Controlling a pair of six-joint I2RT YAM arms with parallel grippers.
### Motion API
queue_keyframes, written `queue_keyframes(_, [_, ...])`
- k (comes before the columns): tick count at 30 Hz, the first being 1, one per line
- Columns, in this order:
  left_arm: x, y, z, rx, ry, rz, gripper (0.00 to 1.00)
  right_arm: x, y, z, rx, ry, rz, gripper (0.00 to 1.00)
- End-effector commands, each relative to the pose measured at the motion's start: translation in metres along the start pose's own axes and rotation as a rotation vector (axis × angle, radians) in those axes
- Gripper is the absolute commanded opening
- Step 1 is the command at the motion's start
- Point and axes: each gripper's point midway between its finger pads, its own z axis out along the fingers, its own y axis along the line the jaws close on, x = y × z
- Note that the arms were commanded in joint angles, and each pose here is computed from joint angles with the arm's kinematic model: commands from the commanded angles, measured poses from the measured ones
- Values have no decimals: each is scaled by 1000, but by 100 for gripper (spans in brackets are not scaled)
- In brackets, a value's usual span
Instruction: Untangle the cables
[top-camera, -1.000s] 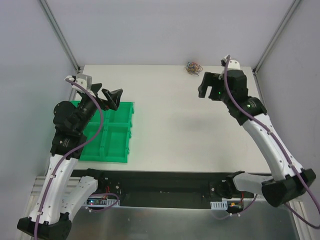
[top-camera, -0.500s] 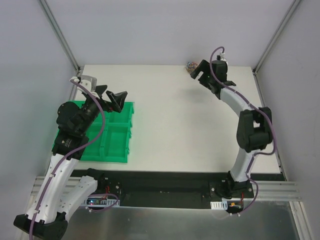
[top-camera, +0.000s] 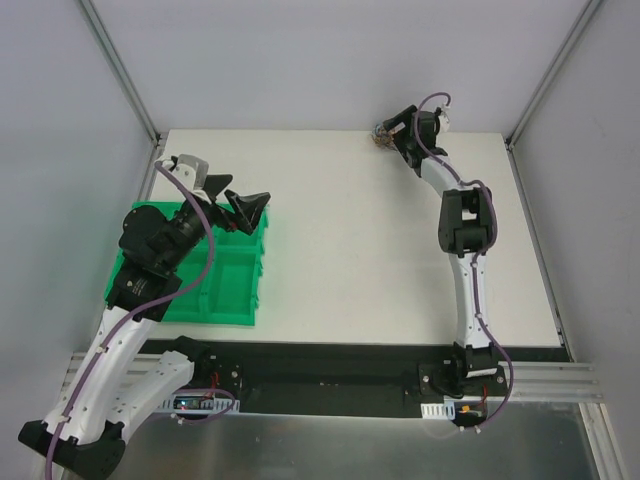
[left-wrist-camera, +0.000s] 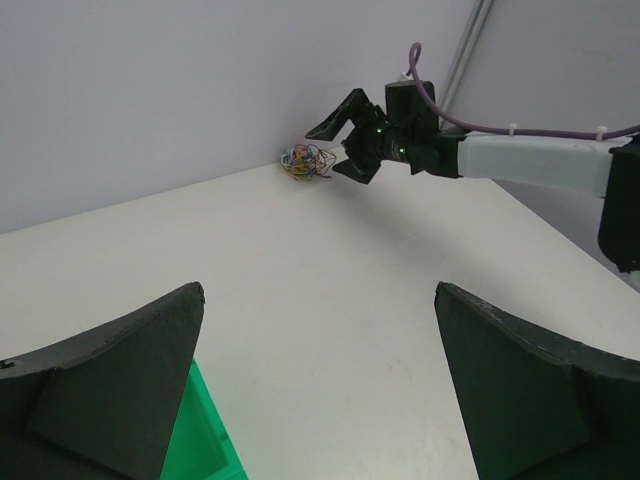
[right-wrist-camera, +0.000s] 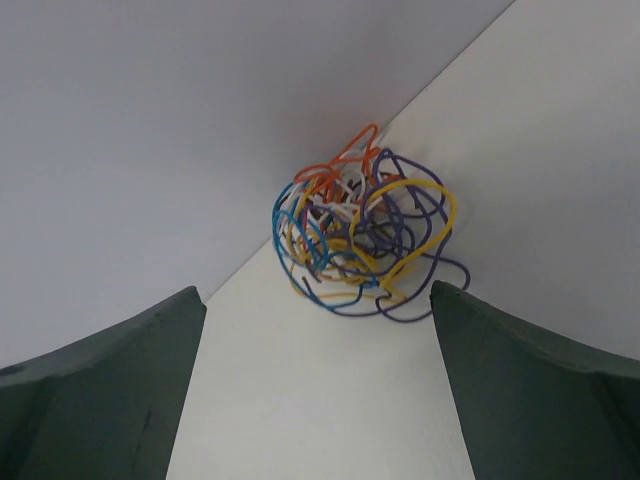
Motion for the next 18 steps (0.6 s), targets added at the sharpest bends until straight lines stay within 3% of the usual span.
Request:
queue_keyframes(1, [-16,-11,0,44,-58,10,99,-12,14,25,-28,-71,108,99])
queue_keyframes(4, [-14,-14,2,55,-50,10,99,-3,2,43,-17,-88,159,95])
queue_keyframes(7, [-12,-14,4,55,-42,8,99,0,-2,52,-17,-102,225,75])
queue_keyframes(8, [-10,-14,4,57,-39,5,99,0,-2,53,-17,-98,225,63])
queue_keyframes(10, [-8,-15,6,59,-32,1,99,4,-6,52,-2,-63,216,20])
queue_keyframes(11, [-7,-15,6,61,-27,0,99,4,-4,47,-7,-40,206,5])
queue_keyframes(13, [-3,-14,9,59,-17,-6,99,8,6,29,-48,21,167,1])
queue_keyframes(16, [2,-12,13,54,1,-19,99,17,34,-32,-150,137,92,1])
queue_keyframes(18, [8,-13,18,62,23,-40,99,54,11,-80,-143,266,52,1])
